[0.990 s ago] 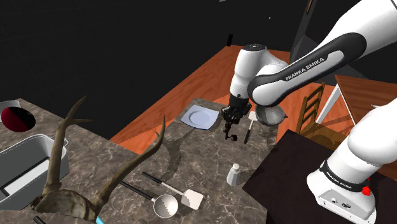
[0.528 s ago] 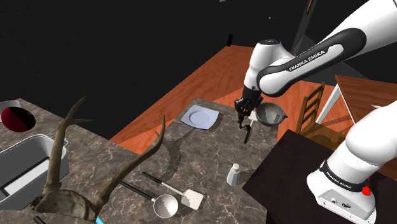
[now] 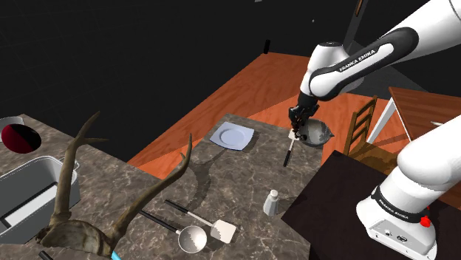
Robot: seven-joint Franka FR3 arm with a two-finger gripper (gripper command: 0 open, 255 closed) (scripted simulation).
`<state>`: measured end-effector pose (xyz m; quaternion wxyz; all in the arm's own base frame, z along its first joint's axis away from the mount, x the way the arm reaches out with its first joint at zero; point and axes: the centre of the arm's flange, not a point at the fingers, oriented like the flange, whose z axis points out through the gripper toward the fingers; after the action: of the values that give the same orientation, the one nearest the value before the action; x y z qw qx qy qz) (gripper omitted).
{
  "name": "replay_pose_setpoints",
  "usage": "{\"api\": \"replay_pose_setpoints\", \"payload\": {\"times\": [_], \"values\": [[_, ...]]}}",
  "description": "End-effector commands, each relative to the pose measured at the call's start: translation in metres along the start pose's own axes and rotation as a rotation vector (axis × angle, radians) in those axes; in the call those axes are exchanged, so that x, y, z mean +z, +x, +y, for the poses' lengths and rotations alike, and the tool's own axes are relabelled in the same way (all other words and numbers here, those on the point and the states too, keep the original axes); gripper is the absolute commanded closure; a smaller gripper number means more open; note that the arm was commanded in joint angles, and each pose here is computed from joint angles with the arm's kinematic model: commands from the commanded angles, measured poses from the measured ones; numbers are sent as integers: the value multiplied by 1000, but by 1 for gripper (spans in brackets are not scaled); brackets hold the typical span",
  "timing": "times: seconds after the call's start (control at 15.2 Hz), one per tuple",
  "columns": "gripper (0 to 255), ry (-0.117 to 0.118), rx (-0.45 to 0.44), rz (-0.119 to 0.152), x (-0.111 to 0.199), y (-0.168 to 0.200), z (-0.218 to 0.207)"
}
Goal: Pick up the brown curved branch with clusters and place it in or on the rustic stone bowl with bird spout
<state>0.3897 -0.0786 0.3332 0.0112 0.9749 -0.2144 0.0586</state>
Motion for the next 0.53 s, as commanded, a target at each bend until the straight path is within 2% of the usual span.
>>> {"api": "replay_pose_setpoints", "payload": {"times": [0.0,0.46], "values": [[255,0,-2,0,0,5,27],[255,0,-2,0,5,35,114]]}}
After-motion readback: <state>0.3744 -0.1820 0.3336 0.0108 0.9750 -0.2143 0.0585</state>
